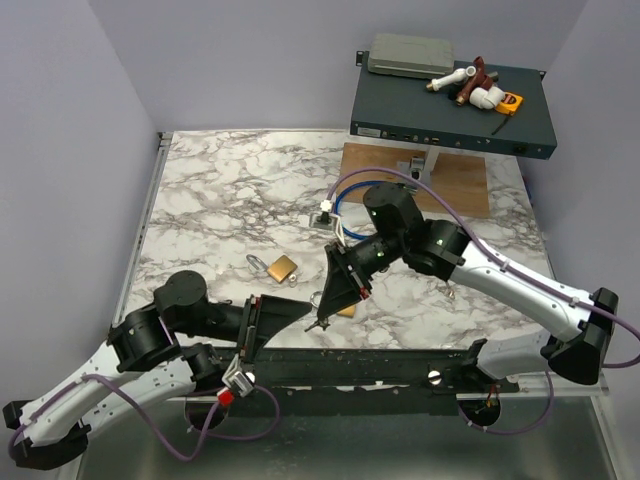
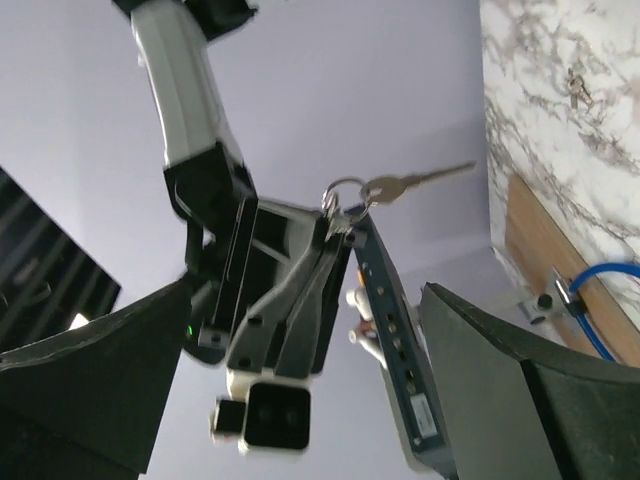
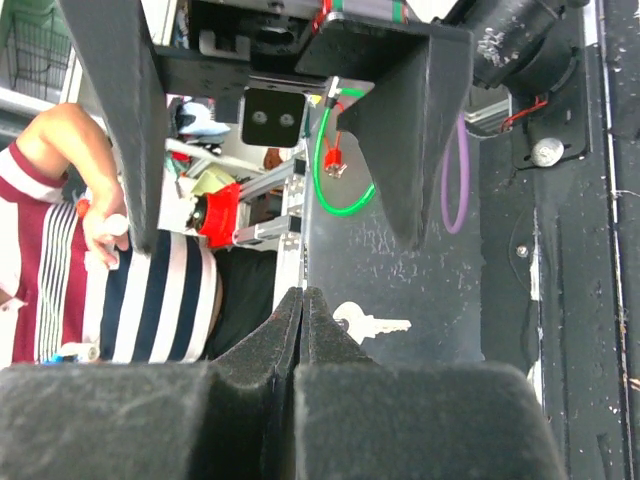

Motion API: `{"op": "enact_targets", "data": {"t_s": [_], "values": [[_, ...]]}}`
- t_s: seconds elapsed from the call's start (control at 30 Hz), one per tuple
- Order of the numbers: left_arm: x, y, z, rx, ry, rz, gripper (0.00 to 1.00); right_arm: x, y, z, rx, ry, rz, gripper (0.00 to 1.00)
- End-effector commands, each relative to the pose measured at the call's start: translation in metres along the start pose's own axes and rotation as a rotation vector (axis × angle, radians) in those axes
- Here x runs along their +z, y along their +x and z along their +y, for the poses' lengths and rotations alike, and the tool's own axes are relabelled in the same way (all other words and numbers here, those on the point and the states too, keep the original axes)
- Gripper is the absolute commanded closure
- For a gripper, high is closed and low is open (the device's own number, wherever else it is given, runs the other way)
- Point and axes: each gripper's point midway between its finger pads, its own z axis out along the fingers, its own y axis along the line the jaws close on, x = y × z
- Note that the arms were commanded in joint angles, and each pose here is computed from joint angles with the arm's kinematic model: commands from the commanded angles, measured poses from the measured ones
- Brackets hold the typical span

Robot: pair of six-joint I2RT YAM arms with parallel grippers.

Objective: Unlock with the key
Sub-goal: Adjust the key.

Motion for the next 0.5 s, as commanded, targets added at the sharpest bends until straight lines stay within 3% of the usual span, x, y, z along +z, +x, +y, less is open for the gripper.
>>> {"op": "enact_targets", "data": {"t_s": [0.0, 0.13, 0.23, 0.47], "values": [[-0.019, 0.023, -0.003, -0.271, -0.048, 0.181, 0.02, -0.015, -0.011, -0.004, -0.022, 0.089, -0.114, 0.99], [-0.025, 0.035, -0.038, -0.729, -0.069, 0.317, 0.02, -0.035, -0.015, -0.006, -0.049, 0.179, -0.203, 0.99], [-0.017, 0.041, -0.085, -1.099, 0.028, 0.433, 0.02, -0.049, -0.011, -0.014, -0.065, 0.303, -0.259, 0.99], [0.015, 0.032, -0.148, -1.595, 0.245, 0.342, 0.02, -0.083, -0.007, -0.001, -0.122, 0.436, -0.402, 0.99]]}}
